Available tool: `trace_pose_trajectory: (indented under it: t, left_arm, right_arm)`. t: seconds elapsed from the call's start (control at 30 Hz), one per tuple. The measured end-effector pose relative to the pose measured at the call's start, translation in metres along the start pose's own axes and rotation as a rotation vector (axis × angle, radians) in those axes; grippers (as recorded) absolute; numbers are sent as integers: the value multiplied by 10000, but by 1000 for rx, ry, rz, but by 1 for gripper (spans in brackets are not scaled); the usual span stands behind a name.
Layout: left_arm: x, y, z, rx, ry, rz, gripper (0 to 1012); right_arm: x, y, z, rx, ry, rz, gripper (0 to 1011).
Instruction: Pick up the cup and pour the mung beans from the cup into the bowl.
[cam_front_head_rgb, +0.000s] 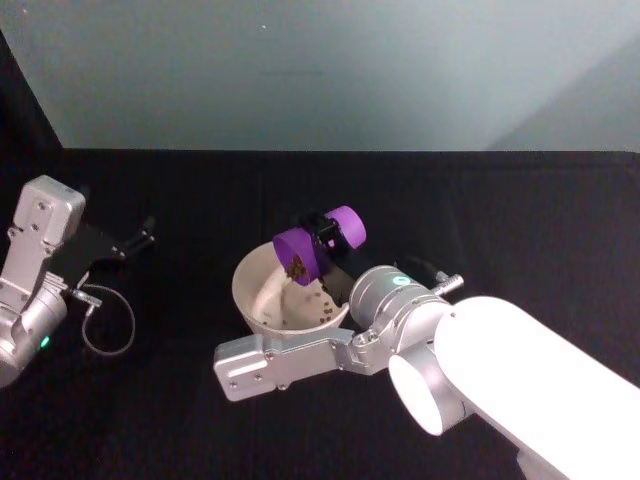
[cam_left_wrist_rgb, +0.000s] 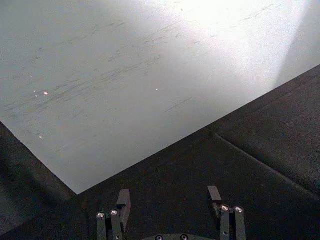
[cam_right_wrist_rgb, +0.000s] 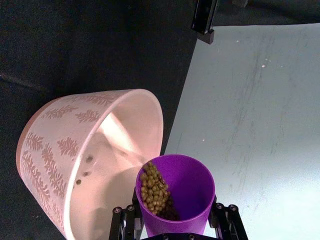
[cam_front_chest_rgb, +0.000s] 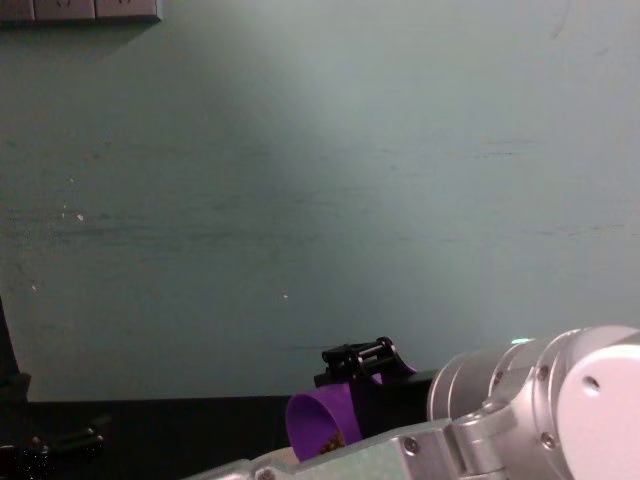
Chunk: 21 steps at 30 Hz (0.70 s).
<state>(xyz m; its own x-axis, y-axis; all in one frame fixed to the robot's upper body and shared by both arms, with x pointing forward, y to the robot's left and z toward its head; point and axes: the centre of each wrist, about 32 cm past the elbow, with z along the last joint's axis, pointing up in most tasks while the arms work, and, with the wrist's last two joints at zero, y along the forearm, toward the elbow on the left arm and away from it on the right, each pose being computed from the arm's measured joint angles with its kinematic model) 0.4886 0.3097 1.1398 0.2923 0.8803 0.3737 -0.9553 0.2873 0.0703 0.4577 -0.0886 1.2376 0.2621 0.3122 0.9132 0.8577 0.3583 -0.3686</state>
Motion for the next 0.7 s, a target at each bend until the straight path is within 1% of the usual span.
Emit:
trace_pose_trajectory:
  t: [0.7]
  left_arm:
    - [0,0,0,0,0,0,1000]
  right_arm:
    - [19,-8,32,-10,-48,6,723]
